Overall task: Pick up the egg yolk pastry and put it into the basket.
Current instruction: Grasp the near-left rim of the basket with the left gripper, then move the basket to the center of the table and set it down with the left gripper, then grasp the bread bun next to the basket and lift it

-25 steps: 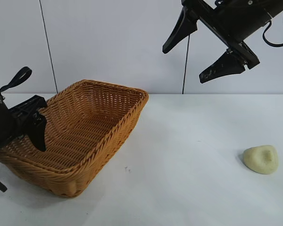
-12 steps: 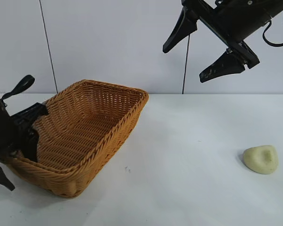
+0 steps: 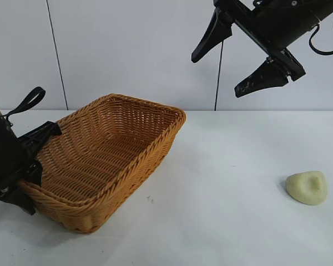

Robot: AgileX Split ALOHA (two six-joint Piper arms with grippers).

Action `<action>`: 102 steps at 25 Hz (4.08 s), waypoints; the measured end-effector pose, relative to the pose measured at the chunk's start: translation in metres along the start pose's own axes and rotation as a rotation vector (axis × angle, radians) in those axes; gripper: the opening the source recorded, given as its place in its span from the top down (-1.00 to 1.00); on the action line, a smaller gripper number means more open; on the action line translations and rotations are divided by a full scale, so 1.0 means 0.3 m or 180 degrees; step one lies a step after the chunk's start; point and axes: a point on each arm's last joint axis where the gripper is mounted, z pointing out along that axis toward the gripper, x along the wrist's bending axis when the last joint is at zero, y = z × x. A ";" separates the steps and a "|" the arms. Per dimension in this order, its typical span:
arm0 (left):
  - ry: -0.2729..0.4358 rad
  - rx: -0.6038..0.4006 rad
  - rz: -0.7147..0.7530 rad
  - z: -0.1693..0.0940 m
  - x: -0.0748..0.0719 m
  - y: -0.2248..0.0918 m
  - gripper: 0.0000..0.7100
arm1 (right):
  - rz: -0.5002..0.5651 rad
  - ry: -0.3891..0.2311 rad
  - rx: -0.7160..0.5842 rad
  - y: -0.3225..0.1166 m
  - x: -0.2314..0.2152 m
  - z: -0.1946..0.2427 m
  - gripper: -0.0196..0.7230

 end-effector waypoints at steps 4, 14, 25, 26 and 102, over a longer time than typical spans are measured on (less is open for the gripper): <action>0.0012 0.0035 0.0196 -0.023 -0.033 0.024 0.75 | 0.0000 0.0000 0.0000 0.000 0.000 0.000 -0.84; -0.0169 0.0276 0.1388 -0.137 -0.210 0.233 0.76 | 0.0000 0.0000 0.0001 0.000 0.000 0.000 -0.84; 0.0033 0.0855 0.2987 -0.077 -0.377 0.244 0.76 | 0.0004 0.0006 0.0002 0.000 0.001 0.000 -0.84; 0.0045 0.0889 0.3065 -0.067 -0.380 0.235 0.76 | 0.0004 0.0006 0.0002 0.000 0.001 0.000 -0.84; 0.0521 -0.0279 0.3183 -0.470 -0.291 0.523 -0.96 | 0.0082 0.0006 0.0002 0.000 0.001 0.000 -0.84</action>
